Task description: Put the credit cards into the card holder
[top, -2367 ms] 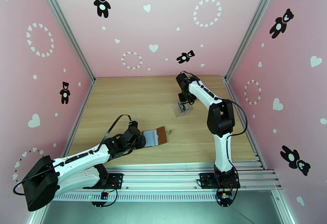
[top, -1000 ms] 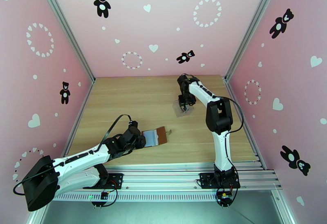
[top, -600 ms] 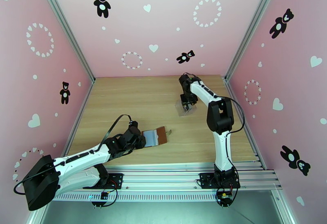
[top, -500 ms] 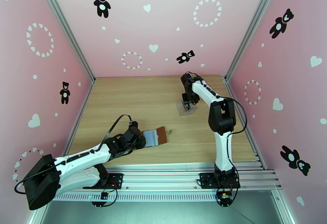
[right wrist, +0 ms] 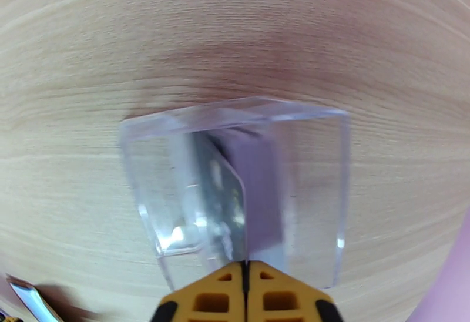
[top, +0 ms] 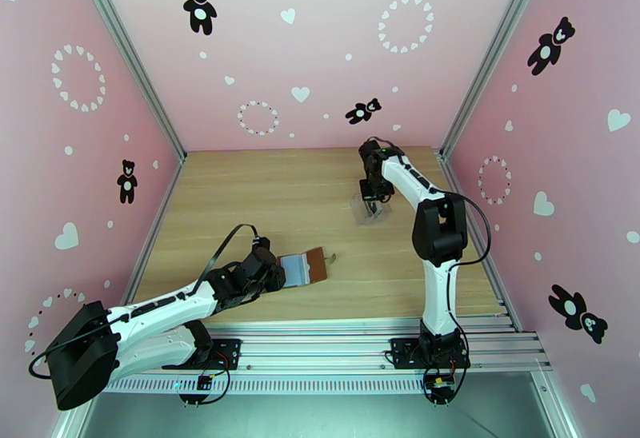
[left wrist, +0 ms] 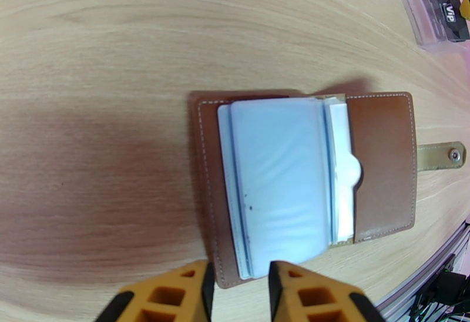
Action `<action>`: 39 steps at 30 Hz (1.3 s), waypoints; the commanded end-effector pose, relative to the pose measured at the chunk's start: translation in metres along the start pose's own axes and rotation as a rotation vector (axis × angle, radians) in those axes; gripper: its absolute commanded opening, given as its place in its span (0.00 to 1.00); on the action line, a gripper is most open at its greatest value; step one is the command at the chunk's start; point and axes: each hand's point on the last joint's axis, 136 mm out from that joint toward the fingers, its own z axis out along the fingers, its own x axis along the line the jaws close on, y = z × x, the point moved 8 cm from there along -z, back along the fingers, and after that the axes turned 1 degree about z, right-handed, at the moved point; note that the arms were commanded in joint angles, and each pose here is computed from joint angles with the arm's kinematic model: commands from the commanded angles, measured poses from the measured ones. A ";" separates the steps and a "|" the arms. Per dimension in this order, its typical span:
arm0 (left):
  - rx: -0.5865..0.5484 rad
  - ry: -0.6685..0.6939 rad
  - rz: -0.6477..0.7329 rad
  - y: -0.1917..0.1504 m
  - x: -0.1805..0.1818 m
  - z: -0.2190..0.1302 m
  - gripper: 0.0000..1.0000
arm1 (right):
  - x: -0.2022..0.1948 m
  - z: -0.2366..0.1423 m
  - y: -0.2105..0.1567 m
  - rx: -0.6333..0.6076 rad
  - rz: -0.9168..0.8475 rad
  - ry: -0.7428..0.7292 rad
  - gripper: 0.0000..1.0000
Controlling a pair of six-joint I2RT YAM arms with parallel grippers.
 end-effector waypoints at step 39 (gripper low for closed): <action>-0.098 -0.838 0.195 0.054 -0.116 -0.078 0.60 | 0.049 -0.179 -0.208 -0.271 0.039 1.128 0.00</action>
